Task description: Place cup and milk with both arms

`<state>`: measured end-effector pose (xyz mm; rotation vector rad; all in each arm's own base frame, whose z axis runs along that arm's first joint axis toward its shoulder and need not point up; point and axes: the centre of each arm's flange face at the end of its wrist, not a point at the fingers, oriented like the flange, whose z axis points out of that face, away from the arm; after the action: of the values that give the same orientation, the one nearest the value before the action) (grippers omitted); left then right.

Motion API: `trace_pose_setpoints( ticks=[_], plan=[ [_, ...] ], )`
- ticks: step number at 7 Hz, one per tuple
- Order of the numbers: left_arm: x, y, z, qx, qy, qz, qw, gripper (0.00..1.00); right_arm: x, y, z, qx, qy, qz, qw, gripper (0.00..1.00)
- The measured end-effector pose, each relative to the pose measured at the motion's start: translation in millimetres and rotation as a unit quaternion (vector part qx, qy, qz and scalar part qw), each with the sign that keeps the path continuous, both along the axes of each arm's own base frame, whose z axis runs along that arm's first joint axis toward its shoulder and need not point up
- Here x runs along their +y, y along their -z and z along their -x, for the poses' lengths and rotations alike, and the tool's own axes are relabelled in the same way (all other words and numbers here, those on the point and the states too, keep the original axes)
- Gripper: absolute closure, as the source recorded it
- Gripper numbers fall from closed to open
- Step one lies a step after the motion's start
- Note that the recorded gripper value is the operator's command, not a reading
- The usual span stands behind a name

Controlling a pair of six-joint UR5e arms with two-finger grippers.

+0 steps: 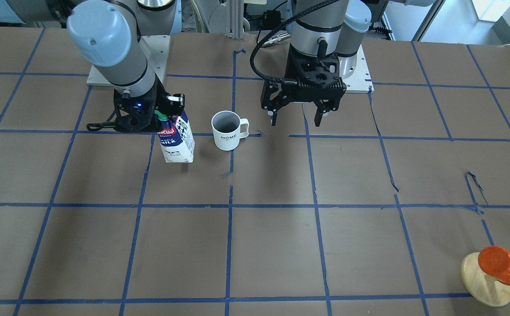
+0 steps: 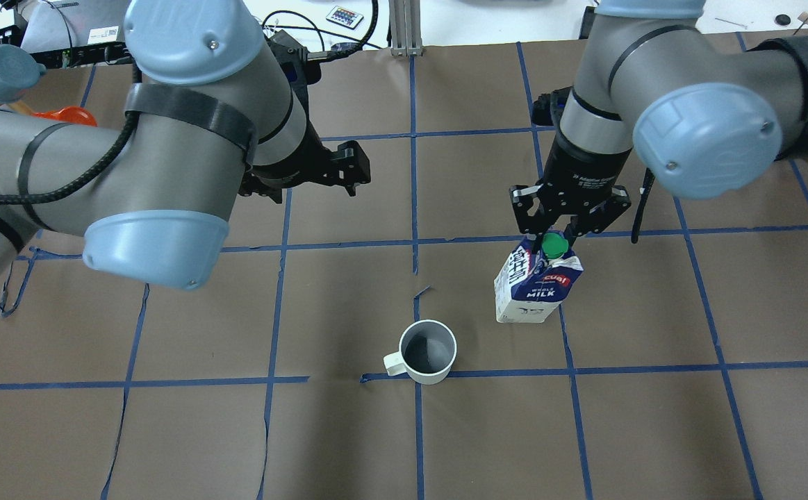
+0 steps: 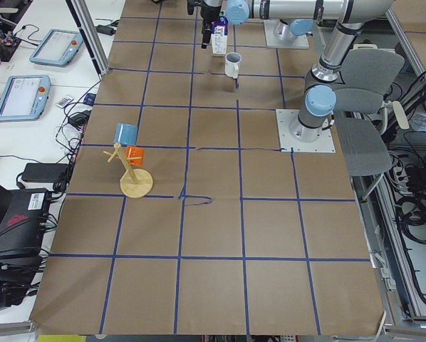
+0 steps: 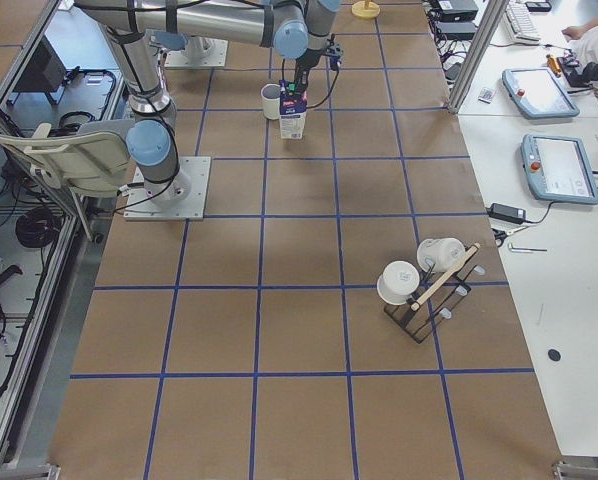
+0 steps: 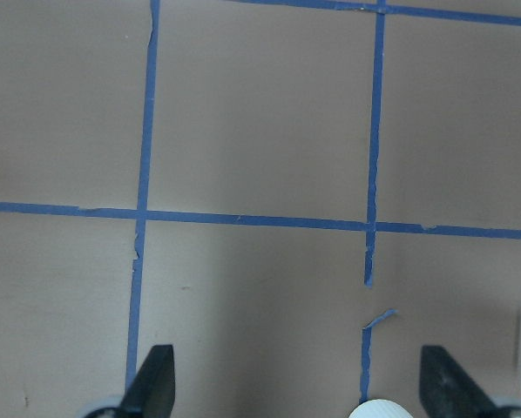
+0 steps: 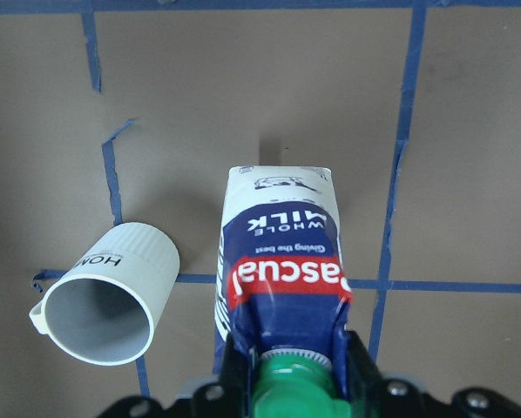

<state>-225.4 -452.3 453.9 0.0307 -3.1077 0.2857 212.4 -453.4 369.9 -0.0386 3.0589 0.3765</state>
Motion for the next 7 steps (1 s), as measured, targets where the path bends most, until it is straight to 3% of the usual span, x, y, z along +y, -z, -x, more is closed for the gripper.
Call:
trace_pose_setpoints(
  ticks=[3, 6, 7],
  plan=[
    [-6.6, -33.9, -50.4, 0.002, 0.007, -0.052, 0.9986, 0.0, 21.4, 21.4, -28.8, 0.005, -0.012, -0.002, 0.9999, 0.69],
    [-4.0, -45.7, -63.2, 0.003, 0.002, -0.073, 0.9973, 0.0, 24.5, 26.2, -34.5, -0.003, -0.01, -0.006, 0.9999, 0.66],
    [-6.2, -47.9, -70.9, 0.002, 0.007, -0.074, 0.9973, 0.0, 24.6, 26.3, -35.5, -0.007, -0.008, -0.007, 0.9999, 0.52]
  ],
)
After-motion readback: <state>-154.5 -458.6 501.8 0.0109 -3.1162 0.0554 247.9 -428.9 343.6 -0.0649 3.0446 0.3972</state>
